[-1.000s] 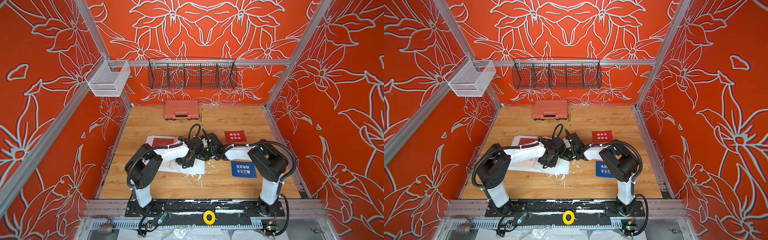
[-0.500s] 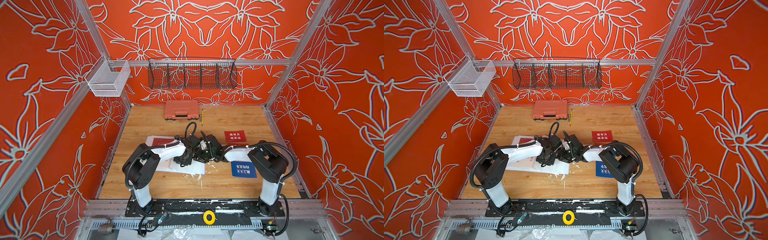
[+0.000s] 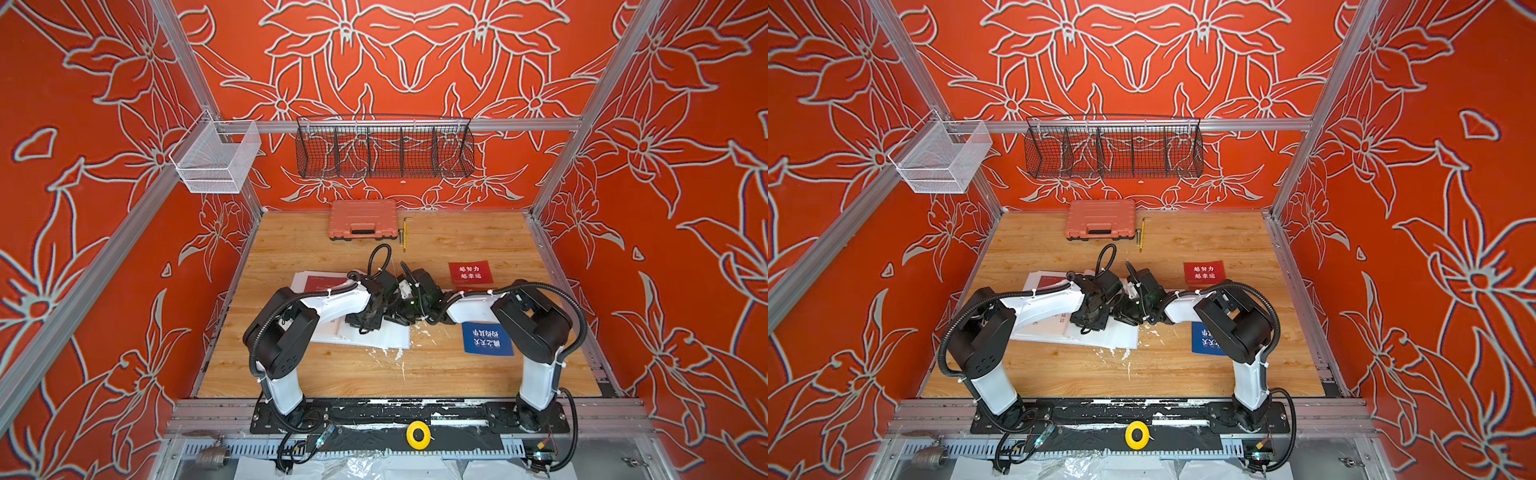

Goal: Place the photos into the photo albums
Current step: Turn the page of the photo album at the center of the board.

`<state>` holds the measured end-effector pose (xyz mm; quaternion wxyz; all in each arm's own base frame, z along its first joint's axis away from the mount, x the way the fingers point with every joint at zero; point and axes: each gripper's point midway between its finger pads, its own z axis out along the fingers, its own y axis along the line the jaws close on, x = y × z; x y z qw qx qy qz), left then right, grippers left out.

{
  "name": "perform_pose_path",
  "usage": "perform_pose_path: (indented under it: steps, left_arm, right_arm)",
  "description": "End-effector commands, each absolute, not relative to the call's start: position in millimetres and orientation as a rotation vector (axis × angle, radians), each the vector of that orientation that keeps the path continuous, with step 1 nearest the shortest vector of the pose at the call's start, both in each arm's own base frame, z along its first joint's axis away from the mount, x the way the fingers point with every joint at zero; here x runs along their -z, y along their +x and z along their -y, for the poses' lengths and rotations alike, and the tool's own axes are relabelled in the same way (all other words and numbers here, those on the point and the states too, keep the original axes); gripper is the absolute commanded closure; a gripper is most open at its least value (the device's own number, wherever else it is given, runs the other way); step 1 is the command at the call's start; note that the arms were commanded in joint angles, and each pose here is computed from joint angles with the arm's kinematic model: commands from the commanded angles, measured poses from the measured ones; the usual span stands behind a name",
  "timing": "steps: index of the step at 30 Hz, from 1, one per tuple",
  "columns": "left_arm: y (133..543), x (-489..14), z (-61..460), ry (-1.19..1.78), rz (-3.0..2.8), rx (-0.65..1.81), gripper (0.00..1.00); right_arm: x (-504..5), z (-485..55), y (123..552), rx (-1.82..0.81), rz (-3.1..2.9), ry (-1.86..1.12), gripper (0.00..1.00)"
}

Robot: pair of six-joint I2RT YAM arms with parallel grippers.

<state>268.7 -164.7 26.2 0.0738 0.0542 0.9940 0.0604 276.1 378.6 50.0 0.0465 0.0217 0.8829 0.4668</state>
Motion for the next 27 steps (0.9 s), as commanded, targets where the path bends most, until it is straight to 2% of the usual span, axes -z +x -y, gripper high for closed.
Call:
perform_pose_path:
  steps: [1,9,19,27]
  left_arm:
    - [268.6,-14.7,166.8,0.152,-2.996,-0.173,0.70]
    - [271.5,-22.2,169.3,0.136,-2.967,-0.122,0.70]
    - [268.8,-20.4,160.7,0.008,-2.979,0.066,0.71]
    - [266.8,-18.7,157.5,-0.028,-2.981,0.110,0.71]
  right_arm:
    - [-22.5,-383.2,241.5,-1.430,-2.832,0.082,0.42]
    - [-29.2,-389.2,244.1,-1.485,-2.806,0.101,0.42]
    - [-24.0,-380.7,251.5,-1.437,-2.791,0.185,0.42]
    - [-26.4,-376.5,250.4,-1.396,-2.805,0.181,0.42]
